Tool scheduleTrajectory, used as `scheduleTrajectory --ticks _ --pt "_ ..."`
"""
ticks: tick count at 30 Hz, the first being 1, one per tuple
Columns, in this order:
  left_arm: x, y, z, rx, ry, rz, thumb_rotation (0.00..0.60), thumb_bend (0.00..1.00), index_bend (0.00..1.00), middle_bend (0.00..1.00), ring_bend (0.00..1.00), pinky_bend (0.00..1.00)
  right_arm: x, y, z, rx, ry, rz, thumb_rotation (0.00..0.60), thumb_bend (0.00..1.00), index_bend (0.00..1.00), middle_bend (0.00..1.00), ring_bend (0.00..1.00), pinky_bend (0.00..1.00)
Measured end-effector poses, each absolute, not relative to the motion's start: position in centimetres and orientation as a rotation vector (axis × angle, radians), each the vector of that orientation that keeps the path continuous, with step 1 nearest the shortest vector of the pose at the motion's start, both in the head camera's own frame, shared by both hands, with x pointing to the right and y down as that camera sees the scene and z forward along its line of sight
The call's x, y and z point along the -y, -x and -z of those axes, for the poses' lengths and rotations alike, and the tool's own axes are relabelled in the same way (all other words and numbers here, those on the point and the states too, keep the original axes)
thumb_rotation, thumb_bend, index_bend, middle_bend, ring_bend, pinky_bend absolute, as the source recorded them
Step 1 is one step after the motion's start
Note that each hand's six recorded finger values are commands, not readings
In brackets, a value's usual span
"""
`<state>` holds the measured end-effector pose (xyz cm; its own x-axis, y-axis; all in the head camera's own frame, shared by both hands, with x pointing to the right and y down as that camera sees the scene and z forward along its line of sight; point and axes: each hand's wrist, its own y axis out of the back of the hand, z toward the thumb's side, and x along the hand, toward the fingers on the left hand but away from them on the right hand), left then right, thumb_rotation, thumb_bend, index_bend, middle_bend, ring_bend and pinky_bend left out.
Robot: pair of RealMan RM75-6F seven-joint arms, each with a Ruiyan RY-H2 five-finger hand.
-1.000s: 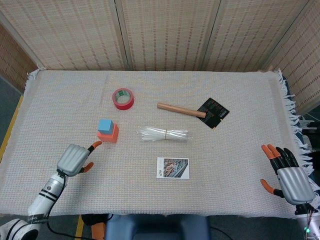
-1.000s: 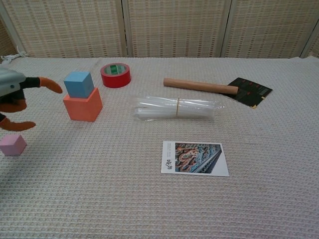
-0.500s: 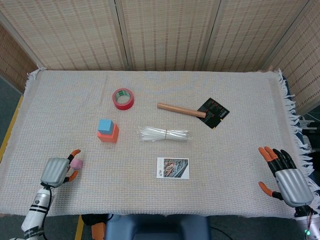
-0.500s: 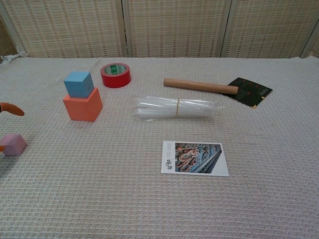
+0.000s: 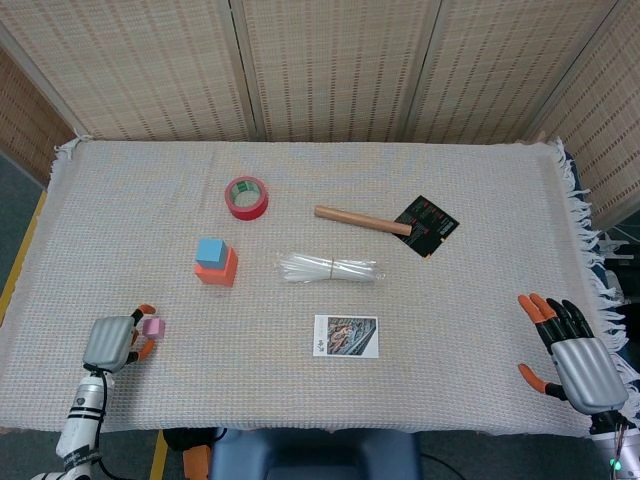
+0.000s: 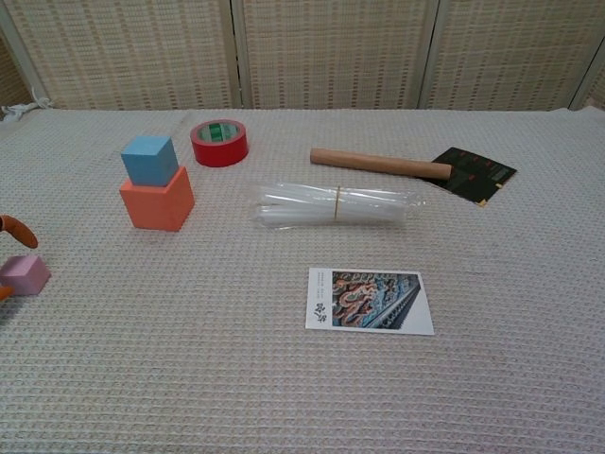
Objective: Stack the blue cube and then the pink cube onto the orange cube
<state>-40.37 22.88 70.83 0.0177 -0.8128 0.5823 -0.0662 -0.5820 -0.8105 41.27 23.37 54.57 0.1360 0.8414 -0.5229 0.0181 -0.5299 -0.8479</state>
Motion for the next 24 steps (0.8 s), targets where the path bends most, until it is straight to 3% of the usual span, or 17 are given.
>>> scheduleTrajectory --ticks 15,24 --pt "-22.4 40.9 -71.9 -0.982 1.704 1.602 0.600 0.28 0.55 1.00 1.00 1.00 -23.4 -41.2 -54.7 0.837 1.703 -1.478 0.535 0.20 0.00 0.00 0.00 0.00" --pt "-20.5 40.6 -69.3 -1.004 1.715 1.516 0.600 0.28 0.57 1.00 1.00 1.00 -23.3 -41.4 -54.8 0.839 1.696 -1.489 0.535 0.20 0.00 0.00 0.00 0.00"
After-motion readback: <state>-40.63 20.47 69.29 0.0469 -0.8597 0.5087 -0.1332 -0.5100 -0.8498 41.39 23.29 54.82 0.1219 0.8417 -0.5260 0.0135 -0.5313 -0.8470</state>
